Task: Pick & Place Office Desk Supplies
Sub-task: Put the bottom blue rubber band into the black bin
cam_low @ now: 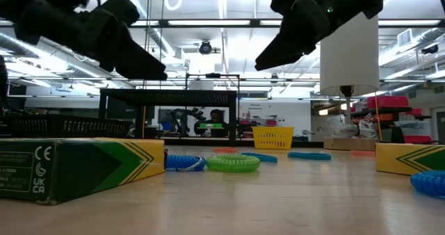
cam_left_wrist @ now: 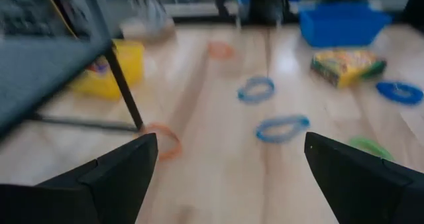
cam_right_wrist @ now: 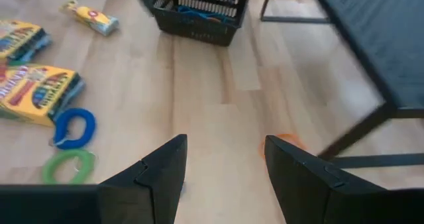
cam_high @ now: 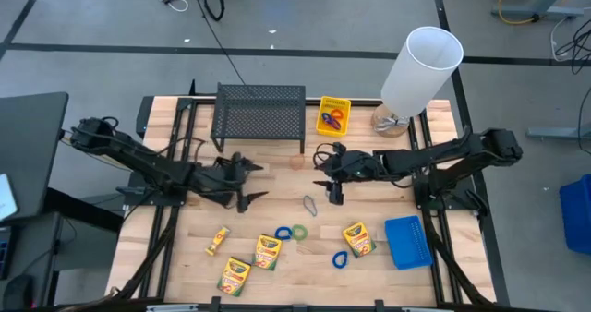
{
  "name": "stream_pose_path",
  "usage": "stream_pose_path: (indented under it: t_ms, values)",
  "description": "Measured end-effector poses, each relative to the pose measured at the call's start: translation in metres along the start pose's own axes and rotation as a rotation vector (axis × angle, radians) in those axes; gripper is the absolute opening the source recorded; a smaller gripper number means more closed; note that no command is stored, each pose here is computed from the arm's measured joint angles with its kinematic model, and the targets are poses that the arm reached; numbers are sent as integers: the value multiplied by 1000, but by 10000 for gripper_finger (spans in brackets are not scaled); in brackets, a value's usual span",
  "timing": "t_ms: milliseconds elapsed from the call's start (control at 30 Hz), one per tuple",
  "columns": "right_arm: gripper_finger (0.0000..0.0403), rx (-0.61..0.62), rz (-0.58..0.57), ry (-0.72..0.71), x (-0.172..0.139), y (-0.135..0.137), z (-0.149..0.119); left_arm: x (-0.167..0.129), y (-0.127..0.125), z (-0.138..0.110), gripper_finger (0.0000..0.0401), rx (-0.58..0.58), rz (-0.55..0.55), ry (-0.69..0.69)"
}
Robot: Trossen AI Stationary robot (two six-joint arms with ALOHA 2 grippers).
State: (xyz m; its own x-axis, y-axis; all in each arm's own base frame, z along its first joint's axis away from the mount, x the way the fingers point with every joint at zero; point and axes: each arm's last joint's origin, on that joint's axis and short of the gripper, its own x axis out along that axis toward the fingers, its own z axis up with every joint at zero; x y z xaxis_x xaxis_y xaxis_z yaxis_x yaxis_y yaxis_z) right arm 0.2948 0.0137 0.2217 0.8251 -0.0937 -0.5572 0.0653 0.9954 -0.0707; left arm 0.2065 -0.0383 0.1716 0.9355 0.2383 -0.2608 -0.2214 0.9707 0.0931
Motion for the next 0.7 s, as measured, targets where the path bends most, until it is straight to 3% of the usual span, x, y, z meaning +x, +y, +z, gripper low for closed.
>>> stream_pose_path:
  t_ms: [200,367,700]
  values:
    - [212,47,59,119,35,4,-23,-11,6,-5,389,-5,4,-180]
    - [212,67,62,183,55,7,-39,-19,8,-10,389,23,9,-190]
    - [212,100,99,242,79,18,-58,-43,19,5,389,27,17,-331]
